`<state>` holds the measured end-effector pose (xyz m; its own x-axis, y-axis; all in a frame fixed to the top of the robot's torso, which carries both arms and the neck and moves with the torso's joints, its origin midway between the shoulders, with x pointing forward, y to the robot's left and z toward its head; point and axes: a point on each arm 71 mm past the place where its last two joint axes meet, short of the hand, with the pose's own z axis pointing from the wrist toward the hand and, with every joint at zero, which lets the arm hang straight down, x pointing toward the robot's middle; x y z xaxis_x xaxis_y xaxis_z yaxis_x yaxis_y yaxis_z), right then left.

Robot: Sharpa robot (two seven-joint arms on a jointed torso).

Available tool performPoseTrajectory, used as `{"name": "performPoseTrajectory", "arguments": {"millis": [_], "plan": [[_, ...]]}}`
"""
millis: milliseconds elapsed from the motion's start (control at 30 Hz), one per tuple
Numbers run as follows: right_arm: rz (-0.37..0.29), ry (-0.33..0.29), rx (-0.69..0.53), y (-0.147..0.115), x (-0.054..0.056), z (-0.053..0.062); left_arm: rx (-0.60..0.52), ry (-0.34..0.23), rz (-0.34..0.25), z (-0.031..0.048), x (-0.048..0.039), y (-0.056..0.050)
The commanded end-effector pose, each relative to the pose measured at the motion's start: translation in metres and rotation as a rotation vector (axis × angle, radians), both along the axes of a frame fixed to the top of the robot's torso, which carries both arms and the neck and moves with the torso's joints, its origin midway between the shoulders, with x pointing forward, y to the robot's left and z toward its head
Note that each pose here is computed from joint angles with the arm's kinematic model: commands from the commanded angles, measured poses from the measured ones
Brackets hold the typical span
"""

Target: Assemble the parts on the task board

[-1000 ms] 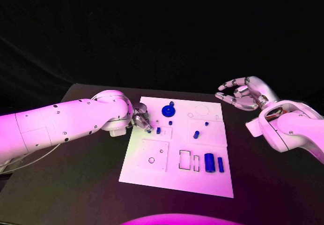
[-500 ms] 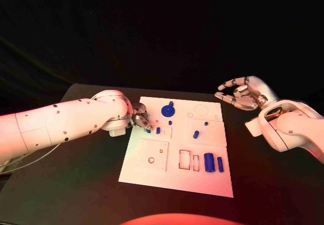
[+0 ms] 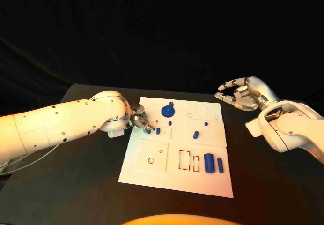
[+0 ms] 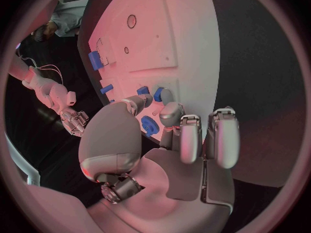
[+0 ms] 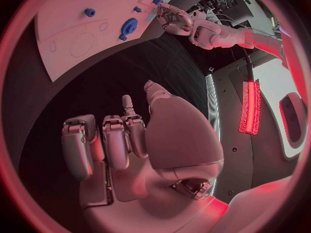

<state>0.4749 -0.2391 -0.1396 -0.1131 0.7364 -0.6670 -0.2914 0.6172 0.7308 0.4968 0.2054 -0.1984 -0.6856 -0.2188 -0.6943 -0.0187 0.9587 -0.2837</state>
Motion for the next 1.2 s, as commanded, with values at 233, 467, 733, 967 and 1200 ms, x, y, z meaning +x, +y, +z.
{"name": "performPoseTrajectory", "arguments": {"millis": [233, 467, 733, 967, 1200], "plan": [[0.010, -0.013, -0.005, 0.001, -0.001, 0.001, -0.037, -0.020, 0.029, 0.0018, 0.0002, 0.002], [0.009, -0.014, -0.005, 0.000, -0.001, 0.001, -0.185, -0.102, 0.079, 0.0115, 0.0024, 0.002], [0.006, -0.014, -0.006, -0.001, 0.000, 0.001, -0.461, -0.292, 0.061, 0.0318, 0.0071, -0.004], [0.005, -0.014, -0.006, -0.001, 0.000, 0.001, -0.527, -0.486, -0.126, 0.0454, 0.0035, -0.023], [0.009, -0.011, -0.008, -0.001, 0.000, 0.000, -0.407, -0.593, -0.340, 0.0370, -0.0022, -0.046]]}}
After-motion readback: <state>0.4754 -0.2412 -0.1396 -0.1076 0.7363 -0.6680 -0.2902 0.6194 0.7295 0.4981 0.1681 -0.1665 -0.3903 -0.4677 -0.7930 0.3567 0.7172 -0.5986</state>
